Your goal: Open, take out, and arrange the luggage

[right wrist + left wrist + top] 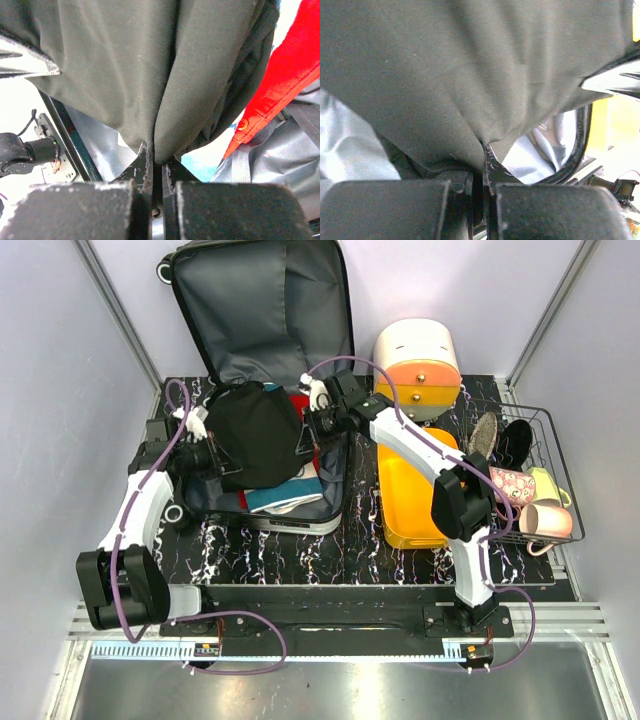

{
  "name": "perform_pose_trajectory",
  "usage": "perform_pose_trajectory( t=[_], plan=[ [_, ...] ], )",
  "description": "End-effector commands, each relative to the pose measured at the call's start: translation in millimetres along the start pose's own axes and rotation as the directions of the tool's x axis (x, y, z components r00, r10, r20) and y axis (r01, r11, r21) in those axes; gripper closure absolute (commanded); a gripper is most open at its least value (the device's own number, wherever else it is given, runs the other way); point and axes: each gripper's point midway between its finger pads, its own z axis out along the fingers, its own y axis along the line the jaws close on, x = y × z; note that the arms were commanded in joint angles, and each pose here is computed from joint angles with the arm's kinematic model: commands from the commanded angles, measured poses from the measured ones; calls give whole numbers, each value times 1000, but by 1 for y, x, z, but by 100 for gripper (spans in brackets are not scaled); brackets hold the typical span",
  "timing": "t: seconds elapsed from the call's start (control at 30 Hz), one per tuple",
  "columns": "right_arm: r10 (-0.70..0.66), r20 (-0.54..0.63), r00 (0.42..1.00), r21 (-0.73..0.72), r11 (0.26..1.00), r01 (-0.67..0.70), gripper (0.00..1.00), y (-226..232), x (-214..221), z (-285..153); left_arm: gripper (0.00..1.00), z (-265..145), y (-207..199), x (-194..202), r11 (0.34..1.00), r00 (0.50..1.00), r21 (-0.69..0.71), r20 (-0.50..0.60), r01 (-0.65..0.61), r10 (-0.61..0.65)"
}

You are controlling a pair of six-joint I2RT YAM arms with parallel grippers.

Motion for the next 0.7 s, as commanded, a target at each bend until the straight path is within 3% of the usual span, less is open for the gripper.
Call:
perform_pose_trajectory(
  t=[0.0,0.2,0.47,0.57,0.6,0.67],
  plan=[
    [-97,170,981,-80,991,111,100,52,-56,-47,100,-25,-55,-30,978,977,95,122,-188,176],
    [-158,237,958,-35,985,171,100,61,-77,-71,100,-37,-82,-41,949,945,83,152,-304,290],
    [-189,196,962,22,982,189,100,53,-67,-78,98,-27,-77,-27,968,970,77,63,-238,233],
    [-190,159,969,39,982,186,100,42,-53,-71,82,-21,-55,-16,984,984,12,29,-177,176],
    [-191,153,970,47,982,186,100,39,-51,-70,66,-16,-48,-6,990,990,3,1,-140,140],
    [-181,134,974,55,983,175,100,33,-45,-65,53,-15,-27,-7,997,997,-31,12,-73,73]
  ],
)
